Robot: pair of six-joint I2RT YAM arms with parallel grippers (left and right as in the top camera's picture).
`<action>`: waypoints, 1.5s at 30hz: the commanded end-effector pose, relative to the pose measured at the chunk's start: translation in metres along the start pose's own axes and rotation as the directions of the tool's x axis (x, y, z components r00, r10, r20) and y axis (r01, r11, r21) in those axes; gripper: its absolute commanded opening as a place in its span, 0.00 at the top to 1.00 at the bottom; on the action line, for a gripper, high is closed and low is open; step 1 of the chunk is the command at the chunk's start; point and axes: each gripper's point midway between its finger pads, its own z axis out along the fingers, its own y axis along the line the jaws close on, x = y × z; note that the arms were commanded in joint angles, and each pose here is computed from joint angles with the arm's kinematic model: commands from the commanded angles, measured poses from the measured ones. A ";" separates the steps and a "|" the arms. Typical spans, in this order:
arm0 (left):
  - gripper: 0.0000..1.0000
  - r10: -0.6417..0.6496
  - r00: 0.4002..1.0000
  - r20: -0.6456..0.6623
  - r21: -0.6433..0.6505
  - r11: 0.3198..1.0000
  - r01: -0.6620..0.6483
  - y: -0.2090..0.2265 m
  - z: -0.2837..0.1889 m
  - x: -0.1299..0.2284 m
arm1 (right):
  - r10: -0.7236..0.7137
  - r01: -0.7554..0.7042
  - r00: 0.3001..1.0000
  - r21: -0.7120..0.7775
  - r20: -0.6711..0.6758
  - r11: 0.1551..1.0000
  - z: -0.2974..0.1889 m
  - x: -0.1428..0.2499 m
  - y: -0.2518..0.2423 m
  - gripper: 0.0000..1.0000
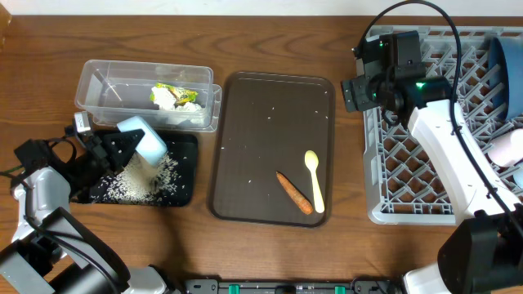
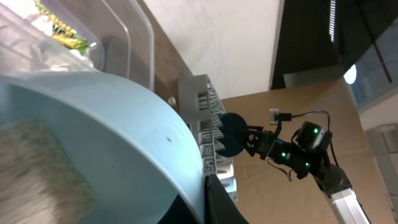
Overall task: Sort waste into correct bins and load items into the dishwasher rack
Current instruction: 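Carry the rice bowl with the left gripper over the black tray and tip it, then hold the bowl inverted over the black tray to empty the rice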
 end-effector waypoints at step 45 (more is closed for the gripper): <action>0.94 0.118 0.993 -0.002 -0.070 0.991 -0.118 0.011 -0.002 -0.003 | 0.027 -0.027 1.000 0.025 -0.014 0.999 0.004 0.004 -0.008 0.13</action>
